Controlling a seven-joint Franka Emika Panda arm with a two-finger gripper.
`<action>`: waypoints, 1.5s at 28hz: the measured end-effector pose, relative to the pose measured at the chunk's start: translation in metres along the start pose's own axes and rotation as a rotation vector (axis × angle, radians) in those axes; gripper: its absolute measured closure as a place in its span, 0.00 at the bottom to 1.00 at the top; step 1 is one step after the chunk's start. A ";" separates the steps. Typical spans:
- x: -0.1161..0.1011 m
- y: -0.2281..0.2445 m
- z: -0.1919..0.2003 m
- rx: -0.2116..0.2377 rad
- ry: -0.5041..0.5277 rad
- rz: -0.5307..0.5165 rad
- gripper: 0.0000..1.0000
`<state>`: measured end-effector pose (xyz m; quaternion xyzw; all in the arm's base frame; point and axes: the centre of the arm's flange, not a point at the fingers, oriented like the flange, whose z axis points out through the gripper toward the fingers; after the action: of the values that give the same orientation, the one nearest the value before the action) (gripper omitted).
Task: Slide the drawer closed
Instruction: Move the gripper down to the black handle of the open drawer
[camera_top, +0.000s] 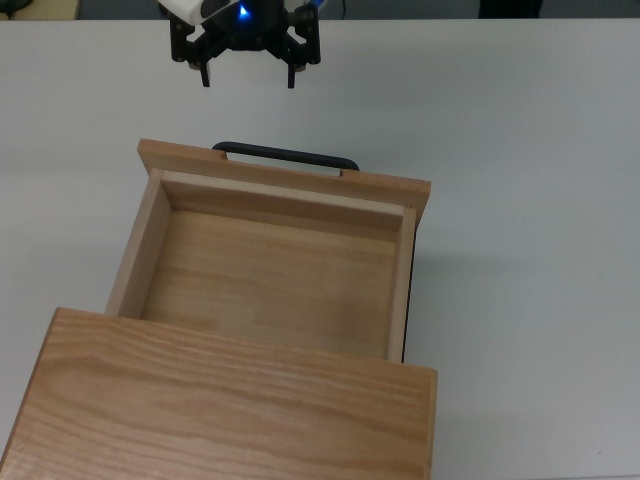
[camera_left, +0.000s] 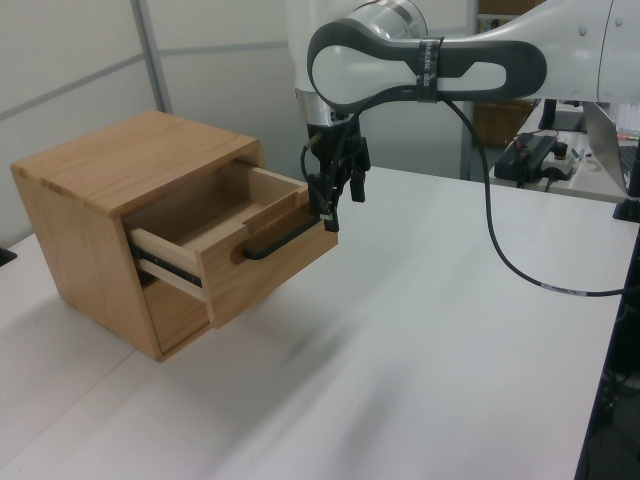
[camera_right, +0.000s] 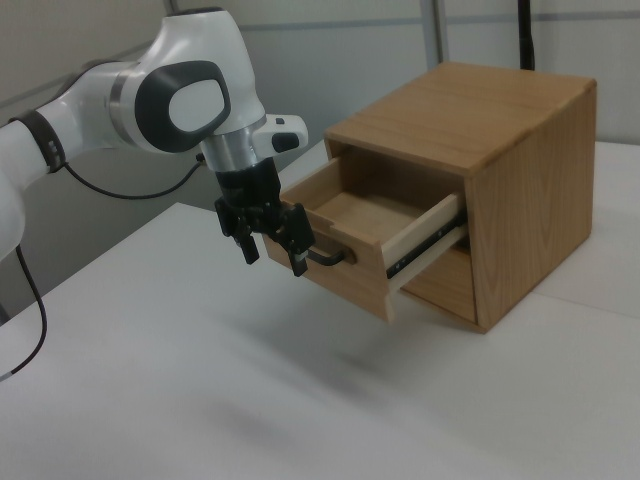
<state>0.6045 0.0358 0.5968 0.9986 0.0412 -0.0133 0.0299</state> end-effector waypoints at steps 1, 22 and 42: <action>0.000 0.000 0.000 0.000 0.000 0.000 0.00; 0.023 -0.029 0.024 0.039 0.036 0.008 0.70; 0.060 -0.026 0.052 0.043 0.142 0.038 0.99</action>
<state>0.6605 0.0634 0.5417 0.9981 0.0238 0.0571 0.0056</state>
